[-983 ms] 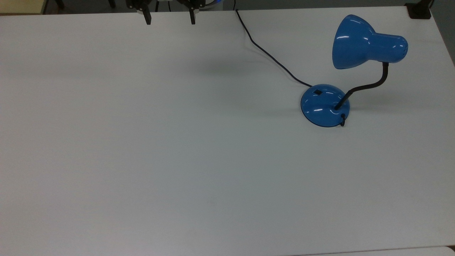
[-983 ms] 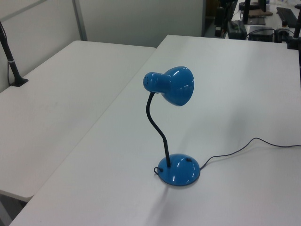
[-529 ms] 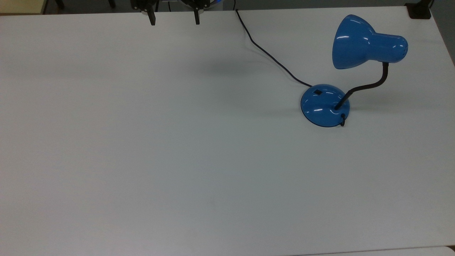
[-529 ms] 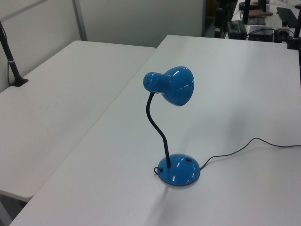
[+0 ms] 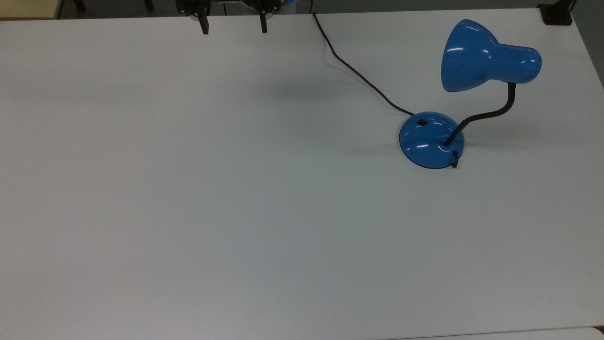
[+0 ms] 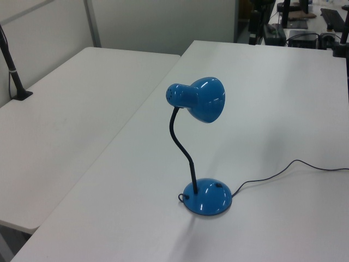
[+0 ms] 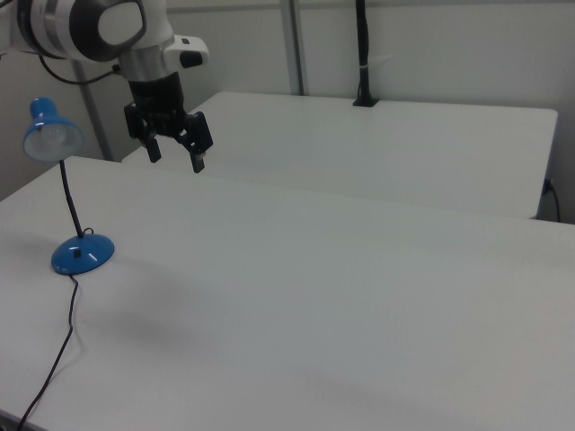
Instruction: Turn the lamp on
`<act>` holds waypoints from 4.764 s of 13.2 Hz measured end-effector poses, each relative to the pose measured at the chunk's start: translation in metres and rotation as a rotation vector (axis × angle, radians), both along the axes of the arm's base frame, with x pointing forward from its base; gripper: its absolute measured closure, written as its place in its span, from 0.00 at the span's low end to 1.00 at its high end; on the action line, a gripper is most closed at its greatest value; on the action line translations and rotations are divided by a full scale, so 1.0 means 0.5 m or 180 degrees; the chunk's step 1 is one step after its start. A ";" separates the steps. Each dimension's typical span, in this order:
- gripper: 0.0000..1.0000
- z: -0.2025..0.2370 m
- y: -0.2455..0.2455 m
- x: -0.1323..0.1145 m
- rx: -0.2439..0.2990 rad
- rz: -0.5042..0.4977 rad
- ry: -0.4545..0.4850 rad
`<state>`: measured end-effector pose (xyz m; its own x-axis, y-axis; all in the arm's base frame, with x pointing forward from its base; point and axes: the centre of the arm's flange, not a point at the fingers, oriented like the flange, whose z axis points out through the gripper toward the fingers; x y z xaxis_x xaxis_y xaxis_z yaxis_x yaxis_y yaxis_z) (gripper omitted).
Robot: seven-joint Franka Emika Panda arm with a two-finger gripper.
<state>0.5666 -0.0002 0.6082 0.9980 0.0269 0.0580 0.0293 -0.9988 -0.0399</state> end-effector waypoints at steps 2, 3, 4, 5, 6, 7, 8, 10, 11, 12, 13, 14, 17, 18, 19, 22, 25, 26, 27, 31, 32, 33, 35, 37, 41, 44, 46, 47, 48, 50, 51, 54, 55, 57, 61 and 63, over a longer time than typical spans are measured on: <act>0.00 -0.003 0.000 0.000 0.0000 0.0001 0.0009; 0.00 -0.004 0.001 0.000 0.0000 0.0001 0.0014; 0.00 -0.006 0.002 -0.001 -0.0001 0.0022 0.0018; 0.00 -0.009 0.004 -0.002 -0.0006 0.0127 0.0043; 0.00 -0.016 0.007 -0.006 -0.0011 0.0303 0.0098; 0.00 -0.025 0.014 -0.010 -0.0014 0.0524 0.0164; 0.00 -0.037 0.031 -0.014 -0.0011 0.0782 0.0241; 0.00 -0.059 0.079 -0.019 -0.0014 0.0985 0.0372; 0.01 -0.076 0.110 -0.024 -0.0022 0.1080 0.0465; 0.05 -0.094 0.141 -0.029 -0.0035 0.1176 0.0539; 0.21 -0.114 0.174 -0.032 -0.0038 0.1272 0.0605; 0.36 -0.135 0.209 -0.033 -0.0047 0.1268 0.0674; 0.70 -0.179 0.295 -0.035 -0.0113 0.0732 0.0803; 0.86 -0.197 0.340 -0.035 -0.0124 0.0414 0.0799; 0.98 -0.208 0.373 -0.034 -0.0039 0.0163 0.0794; 0.99 -0.228 0.415 -0.026 0.0363 -0.0359 0.0755; 0.99 -0.318 0.482 -0.025 0.0663 -0.0810 0.0598; 0.99 -0.352 0.511 -0.032 0.0704 -0.0875 0.0553; 0.99 -0.381 0.533 -0.040 0.0760 -0.0944 0.0567; 0.99 -0.445 0.559 -0.031 0.0982 -0.1233 0.0622; 0.99 -0.458 0.571 -0.028 0.1014 -0.1297 0.0596; 0.99 -0.468 0.579 -0.026 0.1032 -0.1347 0.0573; 0.99 -0.490 0.592 -0.021 0.1058 -0.1442 0.0526; 0.99 -0.505 0.596 -0.018 0.1065 -0.1500 0.0514; 0.99 -0.523 0.622 -0.020 0.1120 -0.1540 0.0460; 0.99 -0.541 0.634 -0.024 0.1111 -0.1531 0.0487; 0.99 -0.549 0.641 -0.027 0.1107 -0.1528 0.0499; 0.99 -0.554 0.645 -0.027 0.1116 -0.1533 0.0480; 0.99 -0.553 0.650 -0.026 0.1144 -0.1539 0.0428; 0.99 -0.554 0.656 -0.024 0.1177 -0.1594 0.0379; 0.99 -0.556 0.657 -0.023 0.1186 -0.1611 0.0365; 0.99 -0.556 0.659 -0.022 0.1198 -0.1617 0.0346; 0.99 -0.555 0.659 -0.022 0.1198 -0.1617 0.0346; 0.99 -0.555 0.659 -0.024 0.1175 -0.1608 0.0393; 0.99 -0.518 0.595 -0.032 0.0900 -0.1526 0.0851; 0.96 -0.469 0.521 -0.041 0.0684 -0.1382 0.1099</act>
<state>0.5461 0.2601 0.3738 0.8771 -0.3644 -0.3129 -0.4308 -0.8849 -0.1772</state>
